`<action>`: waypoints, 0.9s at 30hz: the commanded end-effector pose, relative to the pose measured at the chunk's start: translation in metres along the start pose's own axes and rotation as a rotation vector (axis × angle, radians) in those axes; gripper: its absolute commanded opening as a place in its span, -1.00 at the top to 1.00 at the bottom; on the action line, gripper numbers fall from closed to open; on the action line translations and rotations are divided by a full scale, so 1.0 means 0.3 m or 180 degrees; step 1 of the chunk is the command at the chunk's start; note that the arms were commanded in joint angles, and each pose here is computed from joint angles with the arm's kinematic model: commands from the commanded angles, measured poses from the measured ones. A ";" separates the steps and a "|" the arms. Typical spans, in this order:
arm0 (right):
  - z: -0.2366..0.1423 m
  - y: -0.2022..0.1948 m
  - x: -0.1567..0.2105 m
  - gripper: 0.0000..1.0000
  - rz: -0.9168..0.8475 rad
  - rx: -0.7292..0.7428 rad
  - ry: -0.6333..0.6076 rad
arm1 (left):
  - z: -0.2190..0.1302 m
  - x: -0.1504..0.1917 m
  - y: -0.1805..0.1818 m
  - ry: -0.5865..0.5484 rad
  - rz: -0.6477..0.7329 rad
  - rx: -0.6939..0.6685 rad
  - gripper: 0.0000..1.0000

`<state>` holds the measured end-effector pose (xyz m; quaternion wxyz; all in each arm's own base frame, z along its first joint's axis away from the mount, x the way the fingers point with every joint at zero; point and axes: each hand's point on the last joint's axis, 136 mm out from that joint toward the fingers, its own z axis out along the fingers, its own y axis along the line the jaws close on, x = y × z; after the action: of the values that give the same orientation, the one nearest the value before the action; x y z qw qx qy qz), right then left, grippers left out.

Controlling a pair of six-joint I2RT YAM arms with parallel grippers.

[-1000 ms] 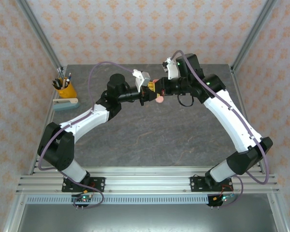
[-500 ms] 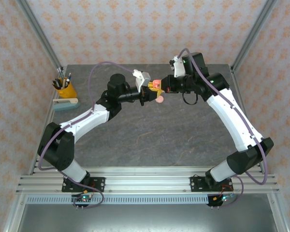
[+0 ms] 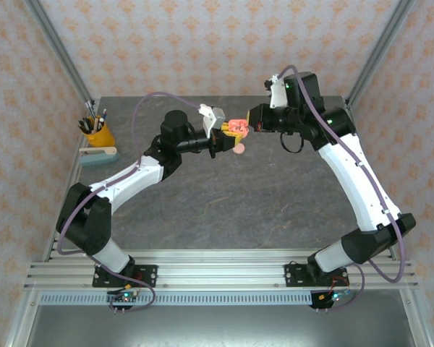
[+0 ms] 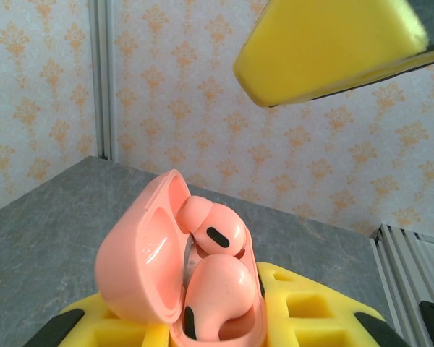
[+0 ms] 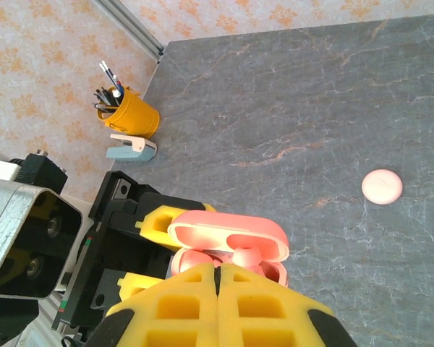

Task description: Insert the wireless bluetooth earbuds into the charging case

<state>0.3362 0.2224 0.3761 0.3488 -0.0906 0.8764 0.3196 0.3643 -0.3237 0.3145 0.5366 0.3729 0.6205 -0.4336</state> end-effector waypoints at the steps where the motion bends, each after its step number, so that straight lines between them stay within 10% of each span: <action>1: 0.003 -0.011 0.003 1.00 0.0031 0.0039 0.0017 | -0.008 -0.086 -0.025 -0.0131 0.0205 0.0069 1.00; 27: 0.109 -0.028 0.109 1.00 0.0115 -0.0034 0.0498 | 0.002 -0.086 -0.009 -0.0132 0.0185 0.0032 1.00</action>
<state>0.3352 0.2436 0.3514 0.2927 -0.1052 0.8840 0.3492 0.3649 -0.3245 0.3232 0.5429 0.3767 0.6135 -0.4324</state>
